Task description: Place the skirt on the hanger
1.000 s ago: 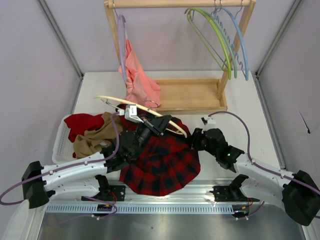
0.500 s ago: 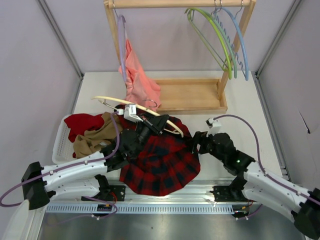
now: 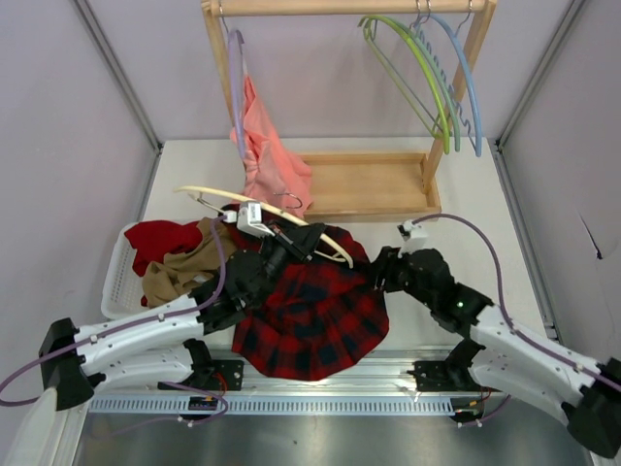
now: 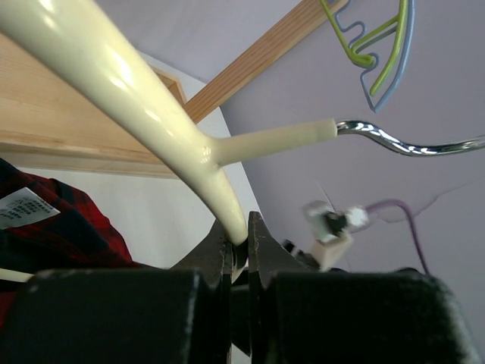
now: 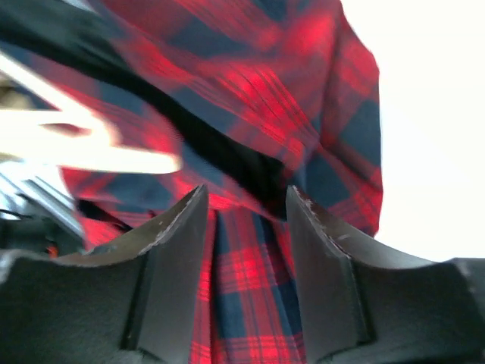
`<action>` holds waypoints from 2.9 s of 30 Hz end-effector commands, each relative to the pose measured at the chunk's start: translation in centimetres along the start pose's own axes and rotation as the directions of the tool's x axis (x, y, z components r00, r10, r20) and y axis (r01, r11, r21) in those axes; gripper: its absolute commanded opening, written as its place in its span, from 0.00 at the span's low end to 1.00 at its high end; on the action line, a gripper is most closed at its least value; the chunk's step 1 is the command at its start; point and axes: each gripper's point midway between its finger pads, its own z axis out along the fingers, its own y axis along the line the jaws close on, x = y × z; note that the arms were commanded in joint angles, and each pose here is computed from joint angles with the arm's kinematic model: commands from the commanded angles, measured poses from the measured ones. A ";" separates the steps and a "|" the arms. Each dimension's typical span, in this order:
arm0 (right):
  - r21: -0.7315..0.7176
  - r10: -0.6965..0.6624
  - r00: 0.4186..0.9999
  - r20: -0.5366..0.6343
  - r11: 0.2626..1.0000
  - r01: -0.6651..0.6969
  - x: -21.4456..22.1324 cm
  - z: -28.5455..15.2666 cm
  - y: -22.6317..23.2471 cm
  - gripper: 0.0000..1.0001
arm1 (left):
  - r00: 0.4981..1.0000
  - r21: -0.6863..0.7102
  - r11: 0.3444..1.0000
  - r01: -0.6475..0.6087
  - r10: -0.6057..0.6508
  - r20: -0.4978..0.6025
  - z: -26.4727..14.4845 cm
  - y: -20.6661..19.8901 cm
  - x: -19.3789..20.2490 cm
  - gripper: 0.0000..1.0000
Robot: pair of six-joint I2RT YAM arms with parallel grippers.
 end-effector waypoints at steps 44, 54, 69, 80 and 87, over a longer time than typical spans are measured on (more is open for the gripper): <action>-0.457 0.142 0.981 -0.129 0.869 -0.186 -5.8 6.3 6.4 0.00 | 0.999 0.039 0.998 -0.039 0.040 -0.028 -4.3 1.4 -1.7 0.00; -0.536 0.346 0.921 -0.180 0.751 -0.387 -4.5 6.2 5.1 0.00 | 0.994 0.015 0.998 -0.055 0.056 -0.093 -4.4 2.6 0.3 0.00; -0.022 0.229 0.973 -0.016 0.973 -0.229 -7.3 6.8 -2.9 0.61 | 0.986 -0.010 0.997 -0.072 0.069 -0.151 -4.4 4.2 2.4 0.00; -0.102 0.129 0.990 -0.057 0.986 -0.135 -10.2 2.3 4.7 0.58 | 0.984 0.013 0.997 -0.072 0.073 -0.164 -4.0 3.6 2.9 0.00; -0.040 0.118 0.960 -0.256 0.990 -0.132 -3.1 4.0 4.3 0.49 | 0.986 0.014 0.997 -0.072 0.074 -0.153 -4.2 3.6 2.4 0.00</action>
